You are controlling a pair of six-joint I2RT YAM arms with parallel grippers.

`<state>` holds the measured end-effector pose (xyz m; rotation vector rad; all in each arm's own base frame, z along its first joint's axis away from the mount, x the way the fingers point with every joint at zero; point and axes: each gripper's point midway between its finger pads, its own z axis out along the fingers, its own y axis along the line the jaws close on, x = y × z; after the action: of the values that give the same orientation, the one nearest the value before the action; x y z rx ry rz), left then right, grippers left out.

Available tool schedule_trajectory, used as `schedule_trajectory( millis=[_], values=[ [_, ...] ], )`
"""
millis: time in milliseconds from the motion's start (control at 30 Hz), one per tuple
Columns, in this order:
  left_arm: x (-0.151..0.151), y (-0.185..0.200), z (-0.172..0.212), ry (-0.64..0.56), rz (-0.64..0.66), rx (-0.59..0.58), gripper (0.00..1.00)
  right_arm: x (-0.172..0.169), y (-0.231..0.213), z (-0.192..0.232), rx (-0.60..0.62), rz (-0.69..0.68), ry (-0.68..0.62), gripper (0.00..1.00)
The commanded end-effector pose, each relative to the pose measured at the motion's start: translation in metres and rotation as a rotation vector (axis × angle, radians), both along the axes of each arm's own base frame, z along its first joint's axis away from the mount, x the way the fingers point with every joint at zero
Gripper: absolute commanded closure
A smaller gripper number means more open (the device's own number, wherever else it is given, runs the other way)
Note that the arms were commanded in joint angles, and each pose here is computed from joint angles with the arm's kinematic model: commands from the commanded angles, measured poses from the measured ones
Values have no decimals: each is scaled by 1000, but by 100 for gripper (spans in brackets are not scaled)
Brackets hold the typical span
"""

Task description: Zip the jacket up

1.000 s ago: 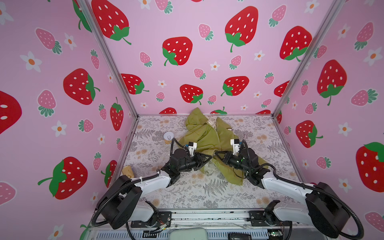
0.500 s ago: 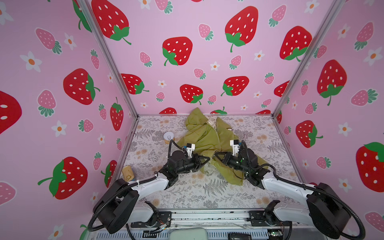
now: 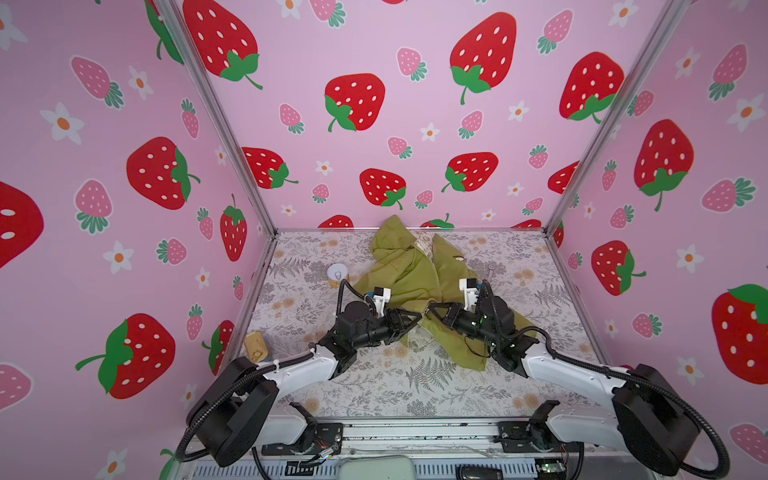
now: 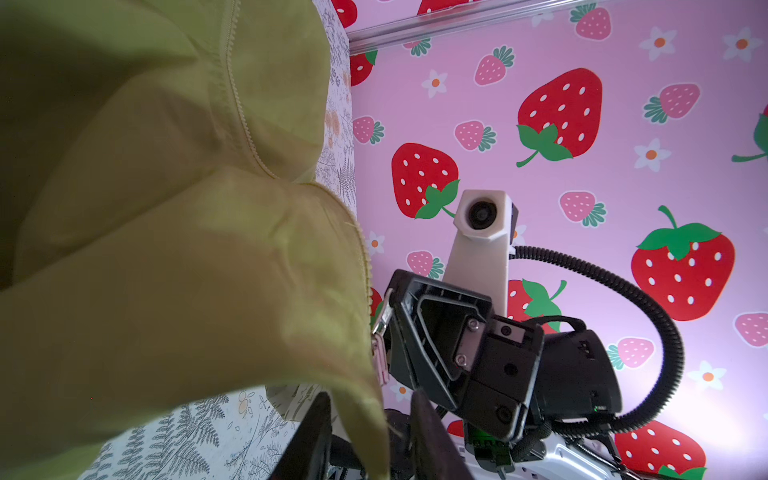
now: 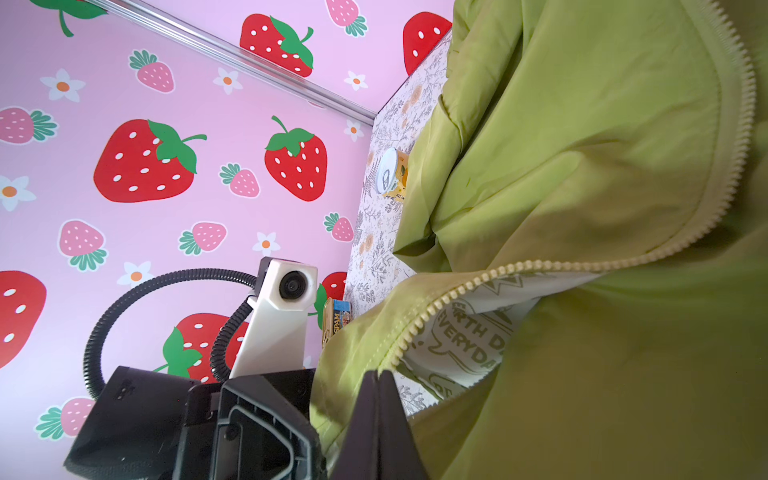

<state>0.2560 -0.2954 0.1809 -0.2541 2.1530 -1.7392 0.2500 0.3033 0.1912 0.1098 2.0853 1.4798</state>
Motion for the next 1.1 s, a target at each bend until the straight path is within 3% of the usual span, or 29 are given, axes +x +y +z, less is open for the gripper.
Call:
schedule_trajectory(
  millis=[0, 167, 400, 567, 600, 700, 733, 867, 1067],
  values=[
    [2, -6, 9, -23, -13, -25, 65, 4, 5, 18, 40, -7, -39, 100],
    [3, -9, 10, -27, -16, -32, 73, 4, 4, 17, 37, -12, -37, 100],
    [2, -6, 5, -19, -2, -35, 99, 4, 2, 17, 34, -17, -41, 100],
    [2, 4, 1, -6, 10, -9, 100, 13, -13, 9, -60, -10, -62, 100],
    [1, 8, -2, 1, 14, 13, 100, 20, -23, 6, -108, -24, -64, 96],
    [-2, 28, -13, 32, 35, 115, 100, 38, -64, -8, -301, -119, -53, 34],
    [-4, 37, -17, 43, 46, 152, 100, 44, -83, -15, -382, -176, -37, 23],
    [-8, 77, -18, 60, 108, 240, 100, 57, -142, -34, -584, -331, -2, 11],
    [-10, 123, -11, 69, 183, 309, 100, 62, -183, -87, -696, -409, 119, 10]
  ],
)
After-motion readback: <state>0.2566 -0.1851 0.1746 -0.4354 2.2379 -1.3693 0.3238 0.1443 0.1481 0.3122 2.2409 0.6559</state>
